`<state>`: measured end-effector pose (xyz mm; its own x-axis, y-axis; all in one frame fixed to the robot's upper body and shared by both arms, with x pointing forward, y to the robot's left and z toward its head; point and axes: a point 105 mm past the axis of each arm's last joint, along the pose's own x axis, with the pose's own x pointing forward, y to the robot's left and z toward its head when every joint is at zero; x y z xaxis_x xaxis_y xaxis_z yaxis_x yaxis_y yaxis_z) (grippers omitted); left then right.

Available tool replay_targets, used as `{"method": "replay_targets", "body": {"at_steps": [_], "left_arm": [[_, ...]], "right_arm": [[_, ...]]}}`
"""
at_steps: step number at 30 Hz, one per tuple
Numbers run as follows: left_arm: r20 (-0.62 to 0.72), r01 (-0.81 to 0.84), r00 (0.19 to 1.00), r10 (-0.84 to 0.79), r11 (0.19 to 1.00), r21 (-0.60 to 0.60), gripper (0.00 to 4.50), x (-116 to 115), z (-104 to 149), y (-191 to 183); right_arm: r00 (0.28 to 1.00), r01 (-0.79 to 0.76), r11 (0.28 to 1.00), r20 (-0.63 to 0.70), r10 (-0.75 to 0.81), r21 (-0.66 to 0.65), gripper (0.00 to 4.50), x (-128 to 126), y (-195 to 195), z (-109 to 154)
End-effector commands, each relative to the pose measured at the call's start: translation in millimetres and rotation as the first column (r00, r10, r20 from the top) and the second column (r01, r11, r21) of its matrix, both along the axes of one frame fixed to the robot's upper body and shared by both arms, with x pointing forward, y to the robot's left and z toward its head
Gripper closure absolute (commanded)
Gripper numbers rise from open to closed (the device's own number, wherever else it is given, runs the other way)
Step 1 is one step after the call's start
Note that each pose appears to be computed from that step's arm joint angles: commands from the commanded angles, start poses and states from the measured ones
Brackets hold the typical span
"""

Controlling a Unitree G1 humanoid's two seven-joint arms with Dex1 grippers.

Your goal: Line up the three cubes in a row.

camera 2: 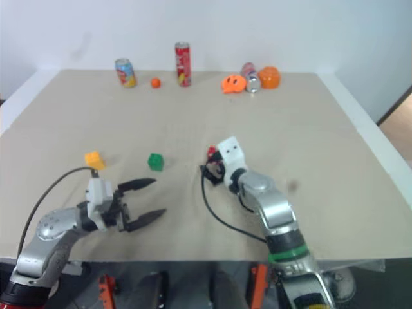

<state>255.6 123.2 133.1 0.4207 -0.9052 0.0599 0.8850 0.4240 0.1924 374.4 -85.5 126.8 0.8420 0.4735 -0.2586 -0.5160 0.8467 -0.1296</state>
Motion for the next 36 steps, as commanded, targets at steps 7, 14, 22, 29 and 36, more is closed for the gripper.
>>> {"method": "replay_targets", "body": {"at_steps": [7,14,22,29,36], "left_arm": [[0.053,0.004,0.999,-0.003,1.000,-0.007,0.02,0,13,-2],[0.054,0.004,0.999,-0.004,1.000,-0.010,0.02,2,14,-2],[0.055,-0.003,0.999,0.003,1.000,-0.007,0.00,3,14,-2],[0.051,-0.011,0.999,0.011,1.000,-0.009,0.00,4,20,3],[0.009,0.017,1.000,-0.016,0.999,-0.039,0.00,-1,26,6]], "right_arm": [[0.998,0.037,0.999,0.044,-0.037,-0.001,0.23,8,1,19],[0.998,0.025,1.000,0.061,-0.024,-0.009,0.23,6,9,23],[0.996,0.083,0.997,0.045,-0.083,-0.004,2.76,17,0,20],[0.996,0.070,0.998,0.060,-0.071,0.006,3.33,20,-4,28],[0.961,-0.263,0.964,0.098,0.258,0.043,3.33,-15,-2,39]]}}
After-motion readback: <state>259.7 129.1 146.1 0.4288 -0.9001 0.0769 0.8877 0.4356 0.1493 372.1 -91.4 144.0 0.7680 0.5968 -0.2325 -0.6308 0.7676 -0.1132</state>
